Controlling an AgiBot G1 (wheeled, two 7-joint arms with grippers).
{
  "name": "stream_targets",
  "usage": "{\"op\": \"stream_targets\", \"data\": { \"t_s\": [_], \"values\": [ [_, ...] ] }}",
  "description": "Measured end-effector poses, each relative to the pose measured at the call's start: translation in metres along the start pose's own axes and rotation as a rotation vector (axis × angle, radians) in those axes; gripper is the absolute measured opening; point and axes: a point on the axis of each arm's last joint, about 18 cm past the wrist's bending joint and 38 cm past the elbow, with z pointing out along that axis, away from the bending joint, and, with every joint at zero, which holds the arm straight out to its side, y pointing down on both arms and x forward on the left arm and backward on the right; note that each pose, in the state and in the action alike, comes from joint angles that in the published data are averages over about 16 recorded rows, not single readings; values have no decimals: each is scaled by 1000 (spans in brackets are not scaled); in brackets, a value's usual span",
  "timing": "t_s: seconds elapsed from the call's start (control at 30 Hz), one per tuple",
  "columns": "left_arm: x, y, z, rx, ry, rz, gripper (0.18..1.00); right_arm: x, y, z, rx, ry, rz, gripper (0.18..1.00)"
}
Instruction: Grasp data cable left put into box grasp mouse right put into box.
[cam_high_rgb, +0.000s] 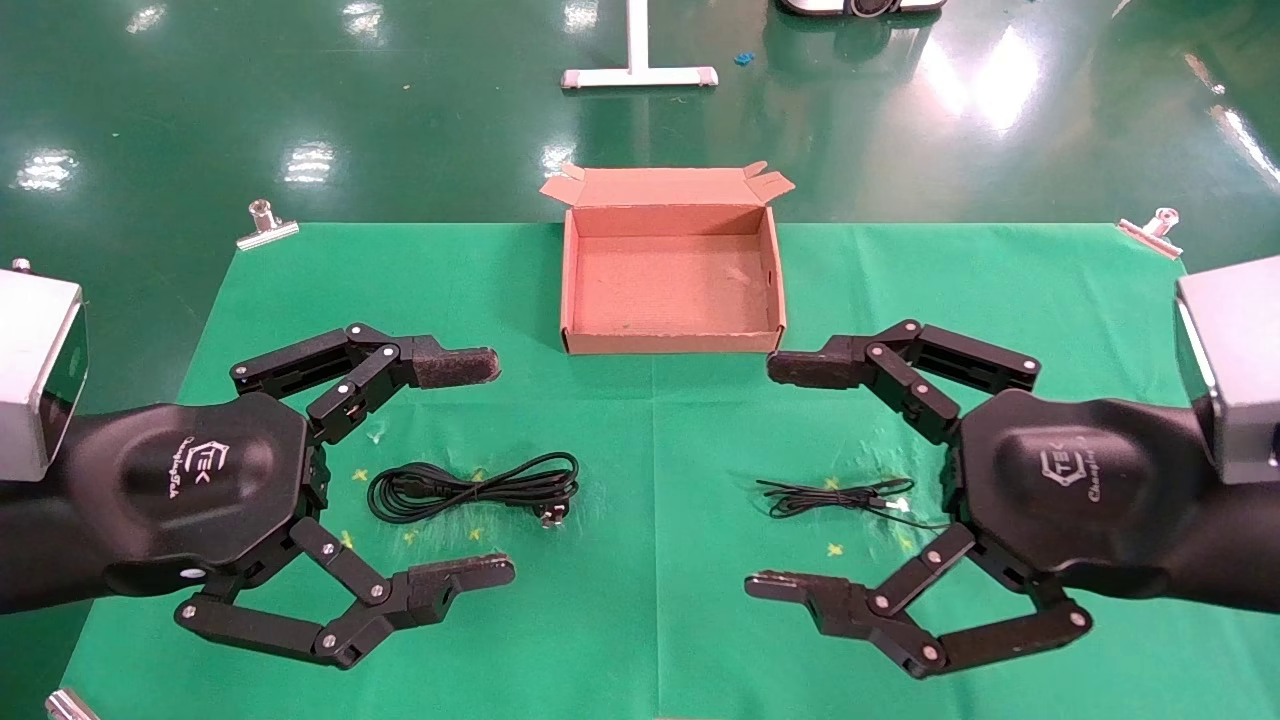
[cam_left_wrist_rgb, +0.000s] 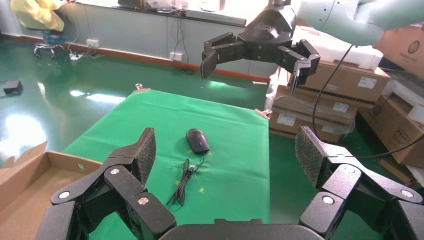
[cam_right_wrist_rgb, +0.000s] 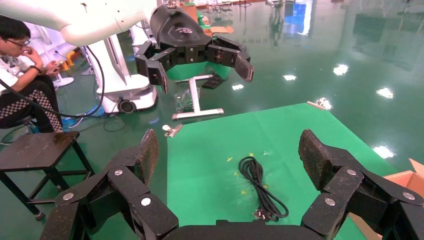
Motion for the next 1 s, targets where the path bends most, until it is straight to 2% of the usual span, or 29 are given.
{"op": "stream_targets", "data": {
  "t_s": [0.53,0.73,1.0],
  "values": [
    [0,5,-1,-26,-4,-9,1001,0,2,-1,-13,5,-7,1001],
    [-1,31,3,-196,-6,-53,1001,4,14,-4,-115,38,-58,1001],
    [-18,80,12,-567,-17,-81,1001,15,40,-12,-318,96,-163,1001]
  ]
}}
